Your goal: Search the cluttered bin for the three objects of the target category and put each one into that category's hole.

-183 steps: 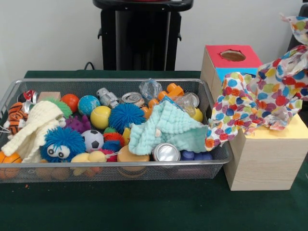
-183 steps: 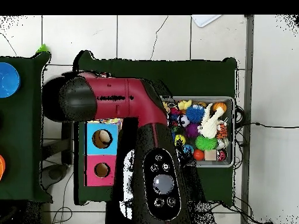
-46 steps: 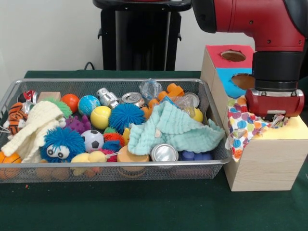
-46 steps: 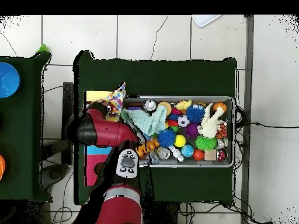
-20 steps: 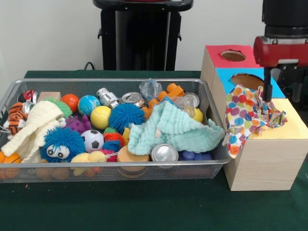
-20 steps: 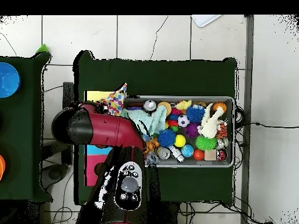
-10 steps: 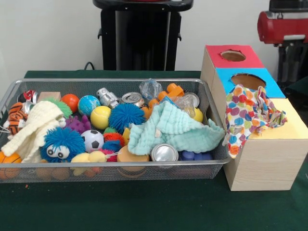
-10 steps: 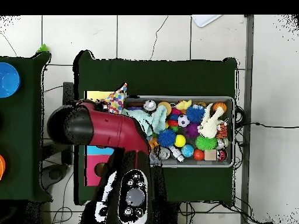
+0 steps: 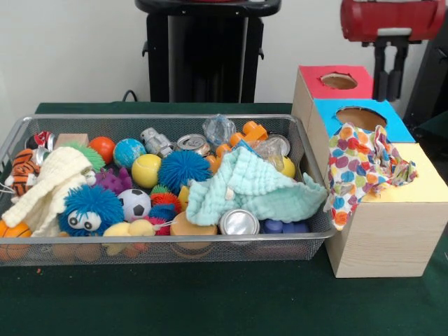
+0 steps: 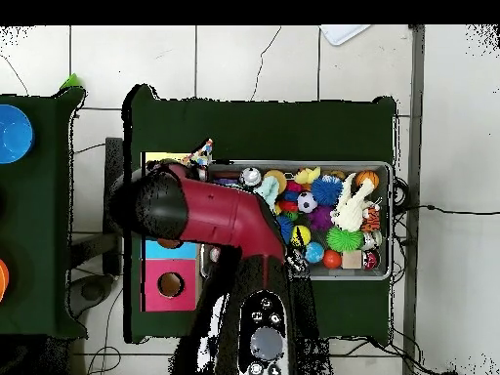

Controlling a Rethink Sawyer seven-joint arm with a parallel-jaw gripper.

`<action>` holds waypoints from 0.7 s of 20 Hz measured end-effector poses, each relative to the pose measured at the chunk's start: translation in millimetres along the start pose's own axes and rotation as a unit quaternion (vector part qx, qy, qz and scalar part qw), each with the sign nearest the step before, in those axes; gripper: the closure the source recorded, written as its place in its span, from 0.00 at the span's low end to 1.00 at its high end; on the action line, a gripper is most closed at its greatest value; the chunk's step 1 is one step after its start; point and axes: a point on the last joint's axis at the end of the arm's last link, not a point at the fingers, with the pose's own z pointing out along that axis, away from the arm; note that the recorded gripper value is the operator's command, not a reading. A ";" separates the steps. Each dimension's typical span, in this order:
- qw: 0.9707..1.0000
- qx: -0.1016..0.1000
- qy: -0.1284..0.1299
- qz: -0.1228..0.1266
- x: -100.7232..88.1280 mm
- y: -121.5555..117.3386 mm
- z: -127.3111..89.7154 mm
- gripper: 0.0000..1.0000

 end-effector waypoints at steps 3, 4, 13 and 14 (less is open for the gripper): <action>1.000 0.002 -0.006 0.008 -8.6 -19.2 -4.9 1.00; 1.000 0.002 -0.008 0.010 -11.0 -24.4 -6.2 1.00; 1.000 -0.001 -0.001 0.020 -12.6 -53.9 2.0 1.00; 1.000 -0.003 0.004 0.020 -8.9 -55.0 6.4 1.00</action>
